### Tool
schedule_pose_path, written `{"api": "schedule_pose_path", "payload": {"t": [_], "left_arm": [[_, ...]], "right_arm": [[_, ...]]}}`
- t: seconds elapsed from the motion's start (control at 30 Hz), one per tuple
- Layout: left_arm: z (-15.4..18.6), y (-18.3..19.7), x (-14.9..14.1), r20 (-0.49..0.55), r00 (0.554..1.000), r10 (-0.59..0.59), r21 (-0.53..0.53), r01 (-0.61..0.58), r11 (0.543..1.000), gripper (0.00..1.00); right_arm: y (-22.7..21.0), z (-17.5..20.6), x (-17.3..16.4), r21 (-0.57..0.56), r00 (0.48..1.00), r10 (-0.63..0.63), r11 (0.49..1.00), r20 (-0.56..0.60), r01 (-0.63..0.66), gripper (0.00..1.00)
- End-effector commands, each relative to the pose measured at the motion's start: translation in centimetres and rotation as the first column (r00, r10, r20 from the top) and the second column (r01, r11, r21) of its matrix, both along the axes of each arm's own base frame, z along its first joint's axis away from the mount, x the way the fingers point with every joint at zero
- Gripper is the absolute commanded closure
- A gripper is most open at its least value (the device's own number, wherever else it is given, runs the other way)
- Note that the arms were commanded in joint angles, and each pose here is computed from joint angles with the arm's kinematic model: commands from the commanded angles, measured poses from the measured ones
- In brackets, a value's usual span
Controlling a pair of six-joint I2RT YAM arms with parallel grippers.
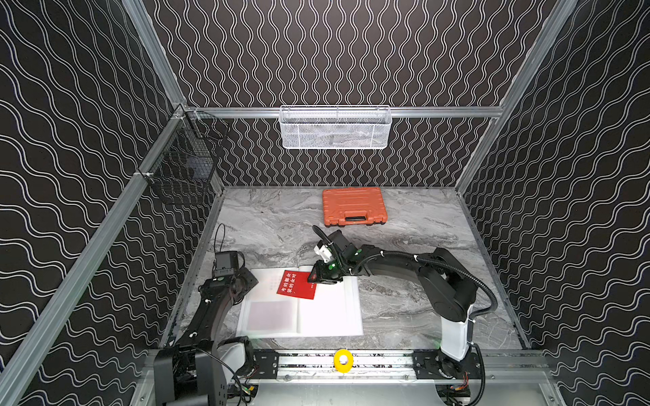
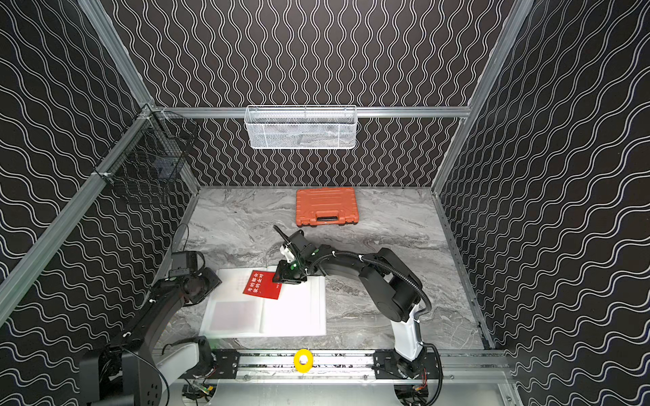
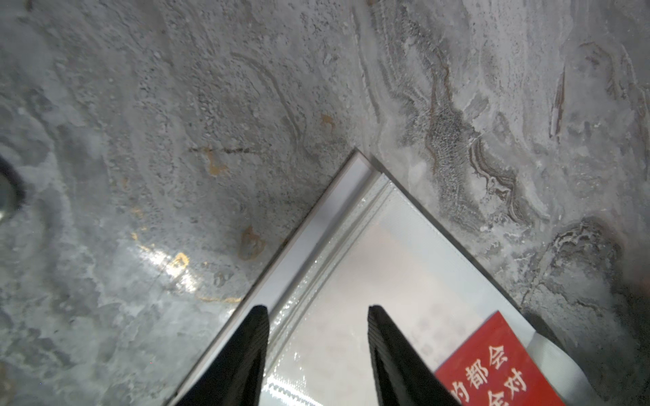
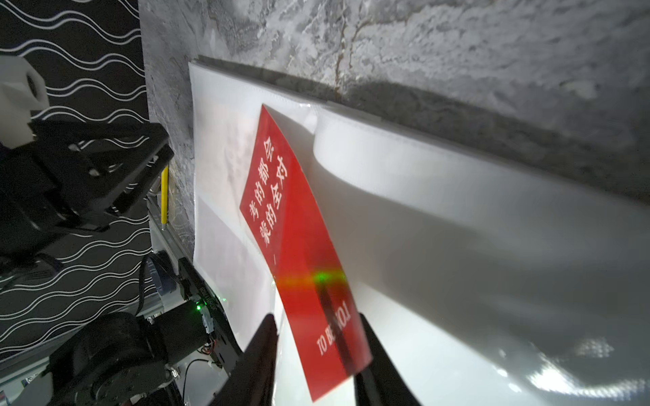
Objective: Place the photos into the photo albums
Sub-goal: Insert the photo into the photo album.
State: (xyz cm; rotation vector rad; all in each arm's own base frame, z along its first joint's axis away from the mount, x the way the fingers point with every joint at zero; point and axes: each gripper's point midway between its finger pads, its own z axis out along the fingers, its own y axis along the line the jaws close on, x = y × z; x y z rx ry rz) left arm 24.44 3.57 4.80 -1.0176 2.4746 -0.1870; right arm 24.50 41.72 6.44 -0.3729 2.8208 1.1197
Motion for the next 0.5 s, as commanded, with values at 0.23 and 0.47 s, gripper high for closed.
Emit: {"api": "schedule_pose_path", "payload": {"t": [0.23, 0.47], "left_arm": [[0.1, 0.9, -0.3, 0.006, 0.999, 0.042, 0.03, -0.042, 0.999, 0.49], [0.1, 1.2, -0.5, 0.014, 0.998, 0.058, 0.036, -0.058, 0.998, 0.49]], "right_arm": [[1.3, -0.1, 0.2, 0.027, 1.0, 0.008, 1.0, -0.023, -0.008, 0.63], [2.7, -0.4, 0.7, 0.041, 0.999, 0.024, 0.999, -0.035, -0.023, 0.63]]}}
